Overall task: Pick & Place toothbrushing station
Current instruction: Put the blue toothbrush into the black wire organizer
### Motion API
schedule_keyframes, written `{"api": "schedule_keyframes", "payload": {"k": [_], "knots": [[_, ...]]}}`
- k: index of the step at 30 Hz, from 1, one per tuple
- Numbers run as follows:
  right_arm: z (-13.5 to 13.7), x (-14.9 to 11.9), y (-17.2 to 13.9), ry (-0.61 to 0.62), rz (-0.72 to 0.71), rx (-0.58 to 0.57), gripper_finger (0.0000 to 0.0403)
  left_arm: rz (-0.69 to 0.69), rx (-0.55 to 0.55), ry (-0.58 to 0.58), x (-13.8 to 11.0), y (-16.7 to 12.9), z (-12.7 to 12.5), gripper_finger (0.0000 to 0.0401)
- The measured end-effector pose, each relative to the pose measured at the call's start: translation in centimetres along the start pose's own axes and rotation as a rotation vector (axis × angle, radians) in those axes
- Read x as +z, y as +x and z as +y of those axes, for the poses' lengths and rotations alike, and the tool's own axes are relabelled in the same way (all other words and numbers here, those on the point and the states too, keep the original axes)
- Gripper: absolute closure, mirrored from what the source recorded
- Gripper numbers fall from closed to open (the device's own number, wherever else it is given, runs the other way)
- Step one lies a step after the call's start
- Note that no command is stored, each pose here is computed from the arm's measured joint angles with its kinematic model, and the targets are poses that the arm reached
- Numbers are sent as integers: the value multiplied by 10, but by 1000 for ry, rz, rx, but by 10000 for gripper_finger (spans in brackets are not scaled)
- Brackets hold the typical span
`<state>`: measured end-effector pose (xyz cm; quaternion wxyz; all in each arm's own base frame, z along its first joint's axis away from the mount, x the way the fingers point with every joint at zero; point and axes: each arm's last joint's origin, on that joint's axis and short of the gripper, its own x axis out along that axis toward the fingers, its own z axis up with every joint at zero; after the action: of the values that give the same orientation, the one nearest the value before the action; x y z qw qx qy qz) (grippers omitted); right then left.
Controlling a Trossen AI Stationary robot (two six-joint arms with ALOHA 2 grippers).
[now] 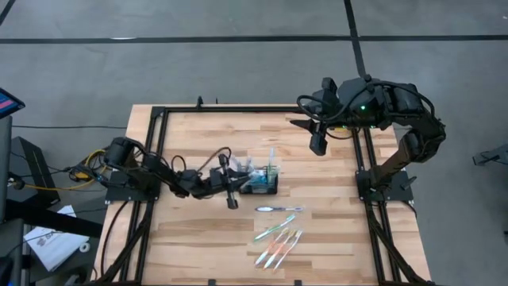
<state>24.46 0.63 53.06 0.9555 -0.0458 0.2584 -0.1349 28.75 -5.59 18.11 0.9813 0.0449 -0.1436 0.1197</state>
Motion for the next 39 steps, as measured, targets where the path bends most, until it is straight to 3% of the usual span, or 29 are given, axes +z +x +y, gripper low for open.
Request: {"api": "schedule_keyframes", "payload": {"k": [4, 8, 18, 32, 39], "knots": [[0, 0, 0, -1, 1, 0, 280, -72, -32, -15, 19, 2, 6, 391], [0, 0, 0, -1, 1, 0, 280, -77, -31, -18, 20, 2, 7, 391], [0, -1, 0, -19, 9, 0, 281, 48, -22, -20, -15, 0, 1, 391], [0, -2, 0, -22, 16, 4, 282, 51, -24, -1, -16, -1, -2, 391], [1, -2, 0, -23, 16, 30, 281, 54, -4, -87, -17, 0, 1, 336]]}}
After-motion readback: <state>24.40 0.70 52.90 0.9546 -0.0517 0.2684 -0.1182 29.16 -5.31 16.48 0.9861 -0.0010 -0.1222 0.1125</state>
